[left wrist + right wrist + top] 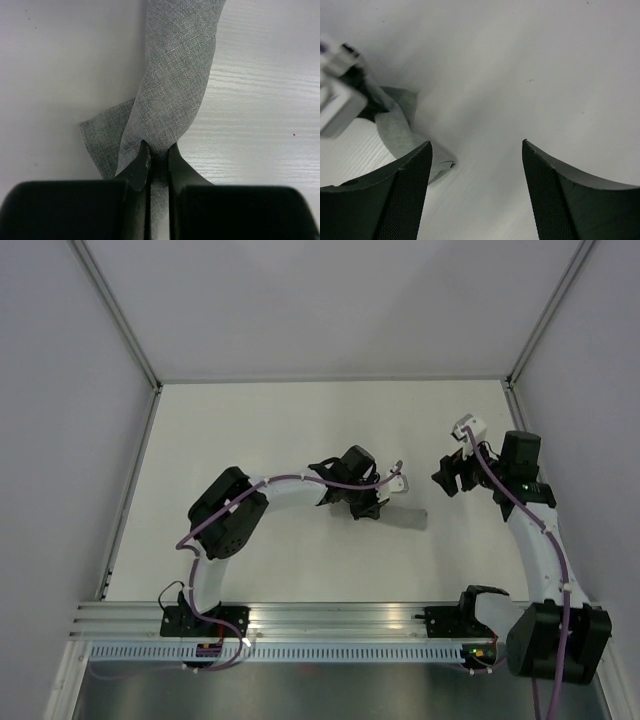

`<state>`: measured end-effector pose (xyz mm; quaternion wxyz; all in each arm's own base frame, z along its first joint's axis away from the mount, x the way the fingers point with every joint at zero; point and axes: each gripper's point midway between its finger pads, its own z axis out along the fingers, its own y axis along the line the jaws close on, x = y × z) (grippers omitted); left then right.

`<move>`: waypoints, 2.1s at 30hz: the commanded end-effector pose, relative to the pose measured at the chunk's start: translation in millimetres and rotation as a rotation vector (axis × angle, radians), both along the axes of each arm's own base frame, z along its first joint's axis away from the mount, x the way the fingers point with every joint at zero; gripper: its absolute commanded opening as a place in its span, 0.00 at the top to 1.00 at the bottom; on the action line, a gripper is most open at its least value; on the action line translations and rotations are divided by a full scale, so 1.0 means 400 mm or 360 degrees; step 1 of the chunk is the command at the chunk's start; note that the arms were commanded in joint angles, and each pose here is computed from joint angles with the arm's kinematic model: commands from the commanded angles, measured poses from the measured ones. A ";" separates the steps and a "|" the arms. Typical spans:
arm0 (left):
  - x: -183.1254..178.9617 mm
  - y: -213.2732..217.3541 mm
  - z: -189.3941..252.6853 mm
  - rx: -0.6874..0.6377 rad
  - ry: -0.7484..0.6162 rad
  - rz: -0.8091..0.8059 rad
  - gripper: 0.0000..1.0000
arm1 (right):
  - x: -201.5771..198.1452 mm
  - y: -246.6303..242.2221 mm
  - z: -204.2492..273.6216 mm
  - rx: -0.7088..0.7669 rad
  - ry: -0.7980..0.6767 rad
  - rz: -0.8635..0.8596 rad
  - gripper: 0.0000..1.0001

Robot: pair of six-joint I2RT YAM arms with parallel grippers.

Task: Fold the napkin, place the utensils inside, and roll it up
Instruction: Roll the napkin with the utensil

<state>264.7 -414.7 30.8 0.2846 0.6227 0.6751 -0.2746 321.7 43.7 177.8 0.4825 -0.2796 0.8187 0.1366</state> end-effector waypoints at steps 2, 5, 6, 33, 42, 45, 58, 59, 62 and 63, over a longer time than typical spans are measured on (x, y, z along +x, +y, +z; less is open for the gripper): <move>-0.139 0.116 -0.136 0.0396 0.0630 0.0030 0.98 | -0.106 0.075 0.021 -0.0059 -0.0222 0.0380 0.21; -0.148 0.117 -0.149 0.0425 0.0738 0.0038 0.98 | -0.150 0.107 -0.027 -0.0185 -0.0208 0.0510 0.21; -0.156 0.123 -0.166 0.0463 0.0790 0.0040 0.98 | -0.162 0.142 -0.038 -0.0222 -0.0228 0.0590 0.22; -0.161 0.136 -0.189 0.0604 0.1185 0.0061 0.96 | -0.166 0.291 -0.365 -0.0981 -0.0199 0.0843 0.26; -0.128 0.109 -0.130 0.0436 0.1259 0.0111 0.57 | -0.182 0.278 -0.387 -0.0999 -0.0140 0.0857 0.69; -0.103 0.088 -0.088 0.0318 0.1247 0.0121 0.52 | -0.190 0.279 -0.392 -0.0992 -0.0115 0.0878 0.76; 0.112 0.112 0.054 -0.0138 0.0846 0.0513 0.47 | -0.197 0.279 -0.394 -0.0926 0.0040 0.0986 0.79; 0.116 0.132 0.044 -0.0158 0.0830 0.0568 0.47 | -0.199 0.280 -0.396 -0.0922 0.0058 0.1000 0.80; 0.198 0.176 0.096 -0.0346 0.0642 0.0820 0.47 | -0.199 0.283 -0.396 -0.0893 0.0119 0.1042 0.80; 0.219 0.198 0.114 -0.0401 0.0592 0.0890 0.46 | -0.192 0.286 -0.394 -0.0885 0.0133 0.1049 0.80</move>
